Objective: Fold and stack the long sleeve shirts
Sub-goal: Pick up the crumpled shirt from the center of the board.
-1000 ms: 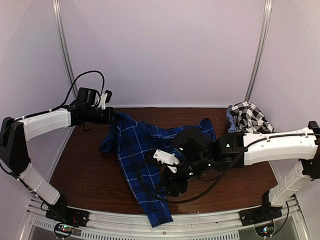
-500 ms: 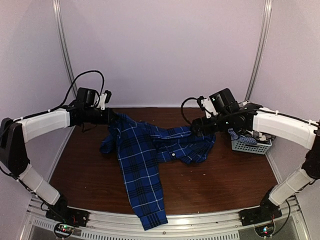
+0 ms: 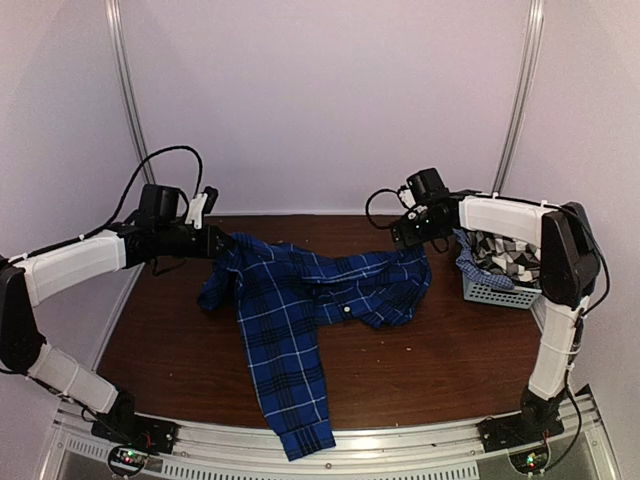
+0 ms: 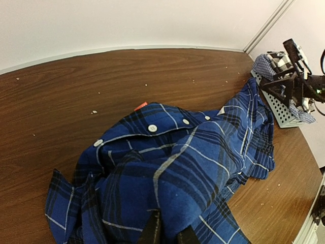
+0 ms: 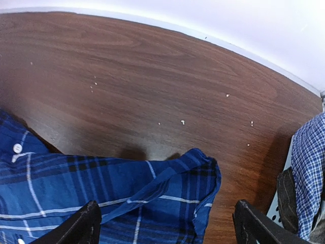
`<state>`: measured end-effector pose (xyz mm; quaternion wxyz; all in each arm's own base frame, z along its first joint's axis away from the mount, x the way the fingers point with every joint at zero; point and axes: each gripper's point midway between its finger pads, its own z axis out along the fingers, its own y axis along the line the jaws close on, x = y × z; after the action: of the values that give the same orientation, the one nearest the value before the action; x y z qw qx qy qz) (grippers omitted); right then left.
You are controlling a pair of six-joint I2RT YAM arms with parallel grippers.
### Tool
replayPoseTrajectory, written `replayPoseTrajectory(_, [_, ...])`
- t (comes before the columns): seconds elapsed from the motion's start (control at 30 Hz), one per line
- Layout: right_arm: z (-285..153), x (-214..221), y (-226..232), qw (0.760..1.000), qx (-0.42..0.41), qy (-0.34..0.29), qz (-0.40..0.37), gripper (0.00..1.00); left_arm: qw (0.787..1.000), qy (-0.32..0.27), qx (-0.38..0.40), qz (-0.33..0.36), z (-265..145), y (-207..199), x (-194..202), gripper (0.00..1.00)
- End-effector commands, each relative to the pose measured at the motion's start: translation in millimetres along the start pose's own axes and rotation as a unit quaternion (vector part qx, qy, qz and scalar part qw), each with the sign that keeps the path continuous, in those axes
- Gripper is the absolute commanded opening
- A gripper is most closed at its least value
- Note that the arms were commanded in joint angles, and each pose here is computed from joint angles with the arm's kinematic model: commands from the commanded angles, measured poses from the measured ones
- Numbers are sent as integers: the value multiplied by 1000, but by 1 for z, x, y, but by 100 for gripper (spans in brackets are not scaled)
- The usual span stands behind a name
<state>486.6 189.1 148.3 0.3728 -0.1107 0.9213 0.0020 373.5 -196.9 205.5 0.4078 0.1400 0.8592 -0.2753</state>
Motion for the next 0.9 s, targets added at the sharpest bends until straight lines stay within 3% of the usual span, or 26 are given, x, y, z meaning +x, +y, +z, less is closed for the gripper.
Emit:
replayPoseTrajectory(0.0, [13,3,-1,990,-22,16,-142,91,1000,-18,7,19,-4,-2,-9,10])
replayPoseTrajectory(0.27, [23,9,-23,972,-20,35,-233,95,1000,-6,0,17,3,2,-6,10])
replayPoseTrajectory(0.5, [50,18,-43,966,-71,76,-239,98,1000,7,2,11,11,5,0,10])
replayPoseTrajectory(0.87, [88,13,-36,956,-160,73,-236,94,1000,24,-12,5,25,15,6,10])
